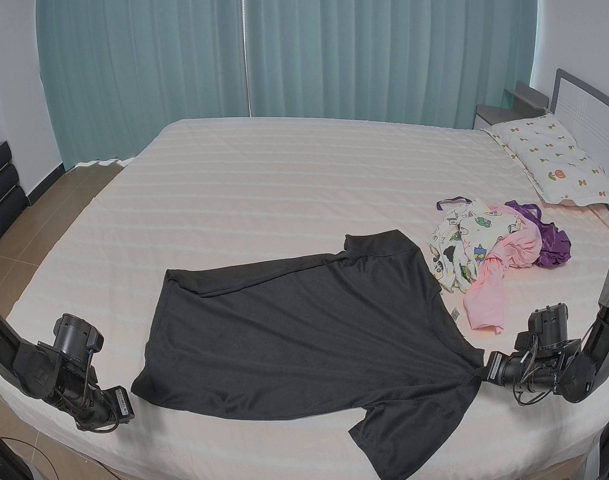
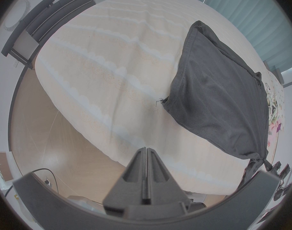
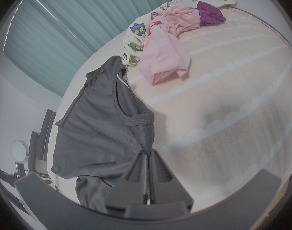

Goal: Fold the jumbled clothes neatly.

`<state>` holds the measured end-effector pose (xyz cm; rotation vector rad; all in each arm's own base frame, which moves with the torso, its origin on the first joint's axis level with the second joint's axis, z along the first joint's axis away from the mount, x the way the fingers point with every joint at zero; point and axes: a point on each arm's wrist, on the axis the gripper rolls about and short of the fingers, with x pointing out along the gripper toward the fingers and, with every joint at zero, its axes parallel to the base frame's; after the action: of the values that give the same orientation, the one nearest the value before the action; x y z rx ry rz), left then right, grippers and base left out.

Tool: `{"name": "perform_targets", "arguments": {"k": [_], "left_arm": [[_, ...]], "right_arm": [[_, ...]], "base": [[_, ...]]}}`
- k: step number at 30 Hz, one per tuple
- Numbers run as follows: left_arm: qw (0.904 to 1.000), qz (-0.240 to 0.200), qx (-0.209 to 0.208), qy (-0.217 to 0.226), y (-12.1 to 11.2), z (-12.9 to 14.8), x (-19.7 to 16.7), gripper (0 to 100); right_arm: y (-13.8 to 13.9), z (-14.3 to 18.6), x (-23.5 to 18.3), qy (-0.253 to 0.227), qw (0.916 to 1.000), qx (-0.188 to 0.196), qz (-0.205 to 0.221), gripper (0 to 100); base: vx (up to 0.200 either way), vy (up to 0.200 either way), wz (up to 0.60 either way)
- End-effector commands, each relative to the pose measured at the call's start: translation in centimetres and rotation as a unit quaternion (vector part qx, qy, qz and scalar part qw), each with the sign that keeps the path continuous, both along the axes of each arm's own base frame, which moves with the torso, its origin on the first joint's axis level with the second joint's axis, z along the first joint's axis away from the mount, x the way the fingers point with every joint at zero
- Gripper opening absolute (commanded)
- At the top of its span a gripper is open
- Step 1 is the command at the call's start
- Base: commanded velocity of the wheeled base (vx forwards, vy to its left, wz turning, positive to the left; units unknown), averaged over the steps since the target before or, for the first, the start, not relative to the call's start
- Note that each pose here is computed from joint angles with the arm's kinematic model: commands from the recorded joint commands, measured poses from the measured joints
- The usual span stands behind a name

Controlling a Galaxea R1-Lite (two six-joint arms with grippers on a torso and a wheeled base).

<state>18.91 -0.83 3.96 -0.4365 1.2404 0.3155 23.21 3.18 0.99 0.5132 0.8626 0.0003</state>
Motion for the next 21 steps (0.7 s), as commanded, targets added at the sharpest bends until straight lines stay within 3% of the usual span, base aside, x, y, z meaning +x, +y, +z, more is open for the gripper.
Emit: {"name": "perform_targets", "arguments": {"k": [1,7,11,15,16,21], "left_arm": [[1.0,0.001,0.0,0.0,0.0,0.0,0.0,100],[0.9997,-0.003,-0.023,-0.009,0.0,0.3,0.3,100],[0.9994,0.0,-0.026,-0.021,0.1,0.7,0.3,100],[0.9973,-0.005,-0.063,-0.038,0.2,1.4,0.6,100],[0.9951,-0.007,-0.089,-0.044,0.2,1.6,0.8,100],[0.9939,0.001,-0.099,-0.048,0.3,1.6,1.3,100]], "right_arm": [[0.8,-0.6,-0.1,0.013,0.9998,0.002,0.015,100],[1.2,1.7,-1.8,-0.016,0.9991,0.037,0.009,100],[1.5,2.6,-3.9,-0.013,0.9972,0.065,0.035,100],[2.2,1.9,-5.9,0.022,0.9951,0.07,0.067,100],[2.4,1.2,-6.2,0.044,0.9943,0.067,0.07,100],[3.3,0.1,-7.0,0.084,0.9914,0.061,0.081,100]], "base": [[0.0,0.0,0.0],[0.0,0.0,0.0],[0.0,0.0,0.0],[0.0,0.0,0.0],[0.0,0.0,0.0],[0.0,0.0,0.0]]}}
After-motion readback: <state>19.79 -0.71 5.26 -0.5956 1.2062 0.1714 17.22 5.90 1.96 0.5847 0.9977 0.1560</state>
